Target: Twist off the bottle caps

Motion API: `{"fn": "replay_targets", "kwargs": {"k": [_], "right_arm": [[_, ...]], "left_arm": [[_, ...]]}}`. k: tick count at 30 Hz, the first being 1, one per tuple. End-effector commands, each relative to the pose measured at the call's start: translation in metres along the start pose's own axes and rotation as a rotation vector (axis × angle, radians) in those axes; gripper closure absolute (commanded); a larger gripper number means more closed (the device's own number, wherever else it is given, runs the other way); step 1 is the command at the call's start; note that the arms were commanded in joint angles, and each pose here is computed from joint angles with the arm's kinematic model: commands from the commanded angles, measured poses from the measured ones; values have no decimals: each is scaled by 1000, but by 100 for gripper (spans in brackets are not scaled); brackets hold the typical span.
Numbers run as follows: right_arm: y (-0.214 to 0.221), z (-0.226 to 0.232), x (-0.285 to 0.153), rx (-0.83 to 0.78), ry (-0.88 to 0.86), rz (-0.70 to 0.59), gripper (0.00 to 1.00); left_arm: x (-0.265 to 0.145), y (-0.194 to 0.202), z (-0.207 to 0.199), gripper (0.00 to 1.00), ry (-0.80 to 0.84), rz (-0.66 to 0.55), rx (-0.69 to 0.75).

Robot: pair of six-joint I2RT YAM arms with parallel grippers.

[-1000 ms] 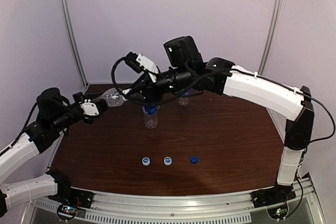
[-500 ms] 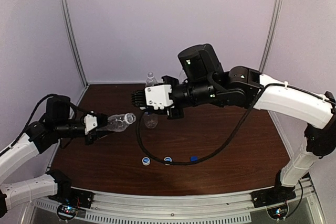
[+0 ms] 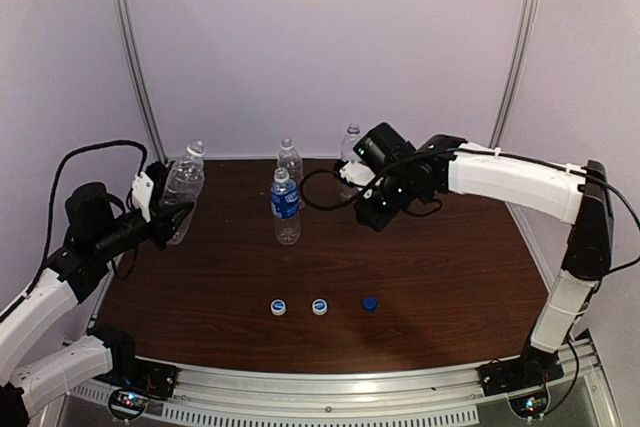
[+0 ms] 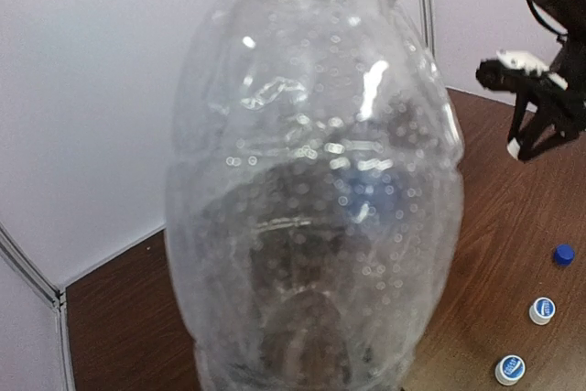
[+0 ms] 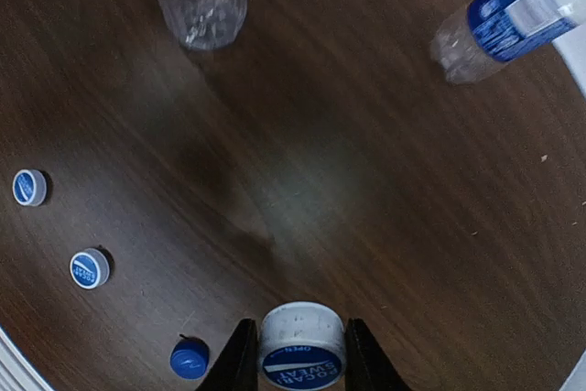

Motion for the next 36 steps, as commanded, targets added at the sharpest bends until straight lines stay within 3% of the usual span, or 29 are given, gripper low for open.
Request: {"fn": "replay_targets", "kwargs": {"k": [1, 9, 15, 16, 20, 21, 25, 28, 30, 33, 36], "right_arm": [[45, 61, 54, 159, -147, 159, 100], [83, 99, 114, 141, -171, 319, 100], [87, 112, 126, 166, -227, 316, 100], [87, 112, 126, 164, -225, 324, 93], [82, 107, 116, 133, -206, 337, 14], [77, 105, 111, 121, -197, 331, 2], [44, 92, 82, 82, -186, 265, 0], [-3, 78, 41, 56, -186, 111, 0], [-44, 69, 6, 50, -193, -72, 0], [-110, 76, -72, 21, -308, -486, 0], [-149, 101, -148, -63, -483, -923, 0]], "left_arm": [[-3, -6, 6, 91, -23, -60, -89], [-7, -7, 8, 90, -30, -69, -81], [-7, -9, 8, 90, -28, -78, -66], [-8, -9, 8, 90, -27, -79, -63], [-8, -10, 8, 90, -27, -80, -53], [-7, -10, 8, 90, -25, -80, -51], [-7, -10, 3, 90, 7, -85, -37], [-9, -14, -13, 86, 112, -105, 5], [-14, -18, -35, 84, 256, -133, 35], [-22, -20, -62, 80, 445, -168, 38], [-22, -19, -76, 80, 530, -179, 33]]}}
Point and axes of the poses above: each gripper's point midway between its finger pads, its own x axis out along the fingers, its own z axis along the line the jaws close on, y = z × x, the point moved 2 cm from there along -x, back along the fingers, and after that the axes turned 6 degrees about -x, right-handed, at the moved point
